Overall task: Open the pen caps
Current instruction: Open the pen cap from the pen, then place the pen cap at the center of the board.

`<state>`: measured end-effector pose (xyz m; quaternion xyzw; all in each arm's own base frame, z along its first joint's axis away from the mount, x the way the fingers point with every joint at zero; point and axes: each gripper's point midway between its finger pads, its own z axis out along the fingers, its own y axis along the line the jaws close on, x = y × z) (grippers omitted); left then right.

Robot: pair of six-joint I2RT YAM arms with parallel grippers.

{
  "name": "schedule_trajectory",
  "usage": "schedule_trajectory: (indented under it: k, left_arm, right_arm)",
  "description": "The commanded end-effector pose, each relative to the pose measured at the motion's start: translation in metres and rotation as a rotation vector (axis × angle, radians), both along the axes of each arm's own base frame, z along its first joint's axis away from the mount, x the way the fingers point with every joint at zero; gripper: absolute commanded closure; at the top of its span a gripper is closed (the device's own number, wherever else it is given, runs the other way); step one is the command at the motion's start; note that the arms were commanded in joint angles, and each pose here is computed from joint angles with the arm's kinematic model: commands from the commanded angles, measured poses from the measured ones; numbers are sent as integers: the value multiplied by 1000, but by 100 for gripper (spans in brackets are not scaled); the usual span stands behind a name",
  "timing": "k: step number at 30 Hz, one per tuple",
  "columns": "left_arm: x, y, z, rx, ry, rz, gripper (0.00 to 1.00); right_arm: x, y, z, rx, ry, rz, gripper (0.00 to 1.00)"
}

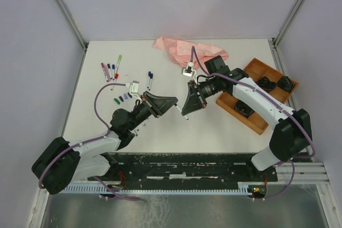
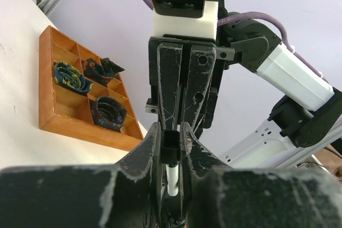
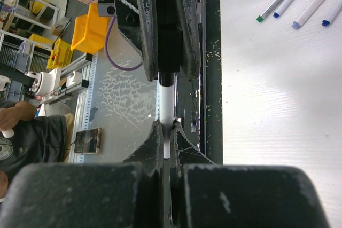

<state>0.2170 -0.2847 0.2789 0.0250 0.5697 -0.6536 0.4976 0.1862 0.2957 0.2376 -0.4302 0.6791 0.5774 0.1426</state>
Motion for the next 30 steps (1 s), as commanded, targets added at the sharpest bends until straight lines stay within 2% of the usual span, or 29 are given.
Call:
schedule_trajectory:
  k: [1,3,6,8,12,15,20,21,24,30]
  left_arm:
    - [-6,0,15,-41,-32,-26,92]
    - [-6,0,15,-36,-37,-22,97]
    - [-3,2,13,-38,-37,3,97]
    - [-1,4,13,-46,-40,17,97]
    - [1,5,16,-61,-45,31,97]
    - [4,6,16,-60,-51,51,97]
    - [14,11,18,-38,-68,115,97]
    - [19,15,21,-32,-76,149,97]
    - [45,40,37,-13,-79,292,97]
    - [97,133,99,-96,-160,579,97]
  right_arm:
    - [5,3,6,22,-38,9,100]
    - [6,3,6,19,-40,6,97]
    - [9,5,4,24,-29,-14,71]
    - [11,10,4,43,-9,-41,61]
    - [11,18,7,79,-3,-70,58]
    - [9,21,6,70,0,-64,64]
    - [7,24,2,54,25,-52,97]
    - [6,24,0,47,30,-51,100]
    - [5,25,-7,29,42,-39,100]
    - [4,30,-25,12,123,-7,100]
